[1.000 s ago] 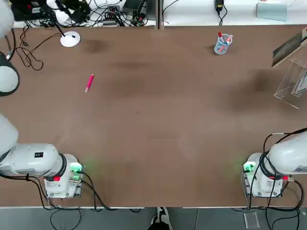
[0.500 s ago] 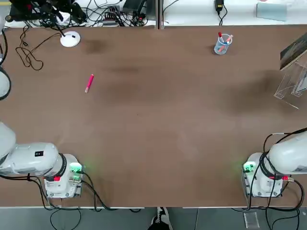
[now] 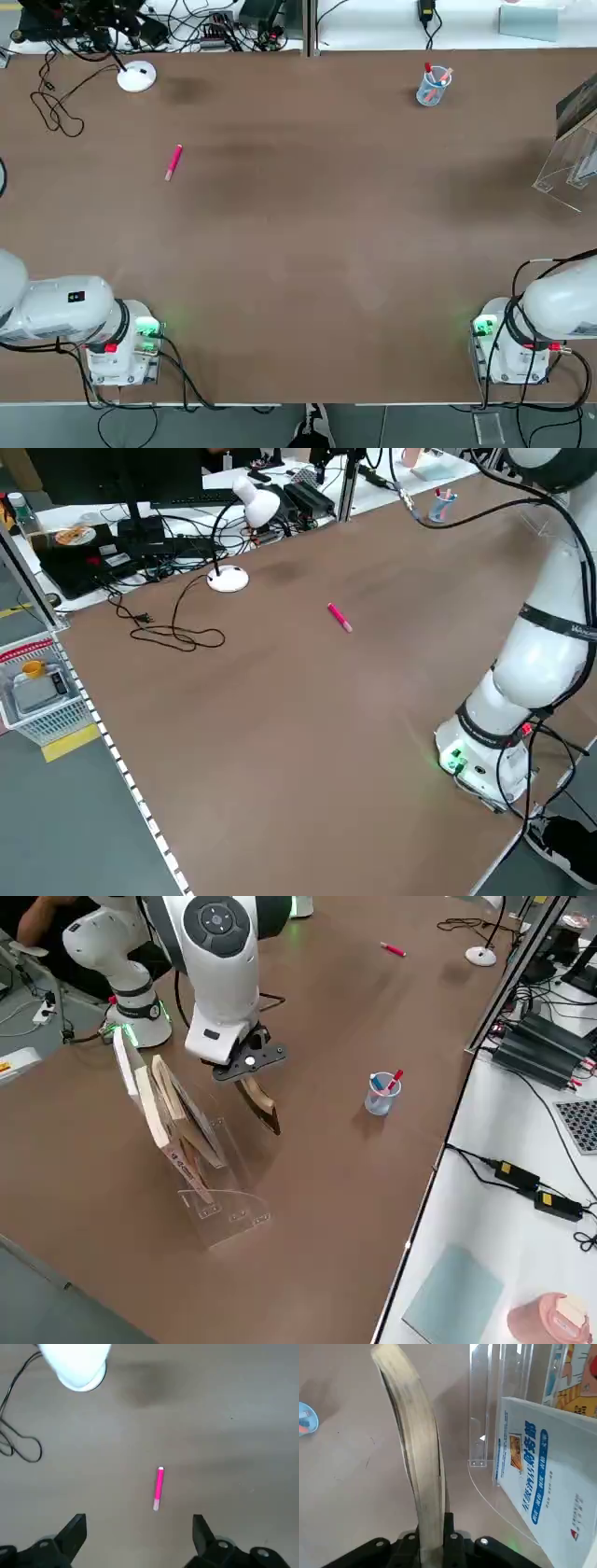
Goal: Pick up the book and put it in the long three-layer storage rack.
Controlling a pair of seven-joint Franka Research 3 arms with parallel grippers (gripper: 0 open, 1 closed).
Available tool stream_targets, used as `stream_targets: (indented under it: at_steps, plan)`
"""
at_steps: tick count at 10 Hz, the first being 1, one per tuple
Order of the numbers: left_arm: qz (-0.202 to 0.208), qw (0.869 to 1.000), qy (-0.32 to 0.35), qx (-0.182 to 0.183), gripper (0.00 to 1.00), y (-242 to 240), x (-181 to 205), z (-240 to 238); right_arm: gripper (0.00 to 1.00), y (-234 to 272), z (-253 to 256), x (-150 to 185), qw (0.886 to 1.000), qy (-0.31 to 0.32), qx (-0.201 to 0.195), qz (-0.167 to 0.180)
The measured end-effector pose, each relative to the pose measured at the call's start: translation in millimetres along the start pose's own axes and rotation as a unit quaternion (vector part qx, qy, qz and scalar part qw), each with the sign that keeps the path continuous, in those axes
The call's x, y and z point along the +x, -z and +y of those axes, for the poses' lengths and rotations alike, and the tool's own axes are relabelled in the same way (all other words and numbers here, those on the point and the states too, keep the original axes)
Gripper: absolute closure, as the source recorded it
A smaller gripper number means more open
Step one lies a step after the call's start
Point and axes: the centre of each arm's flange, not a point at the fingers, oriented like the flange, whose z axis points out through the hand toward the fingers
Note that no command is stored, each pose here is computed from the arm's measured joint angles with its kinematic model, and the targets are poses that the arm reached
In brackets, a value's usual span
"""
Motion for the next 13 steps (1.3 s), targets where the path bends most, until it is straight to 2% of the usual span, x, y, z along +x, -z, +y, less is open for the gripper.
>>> stream_targets:
  at_steps: [6, 13]
  plan:
    - [0.010, 1.000, 0.019, 0.005, 0.00, 17, -14, -3, 0.85, -14, 8, -5, 0.997, -0.058, -0.002, -0.048]
    - [0.003, 0.999, 0.037, 0.015, 0.00, 14, -25, -15, 0.85, -26, 32, 3, 0.996, -0.070, -0.015, -0.062]
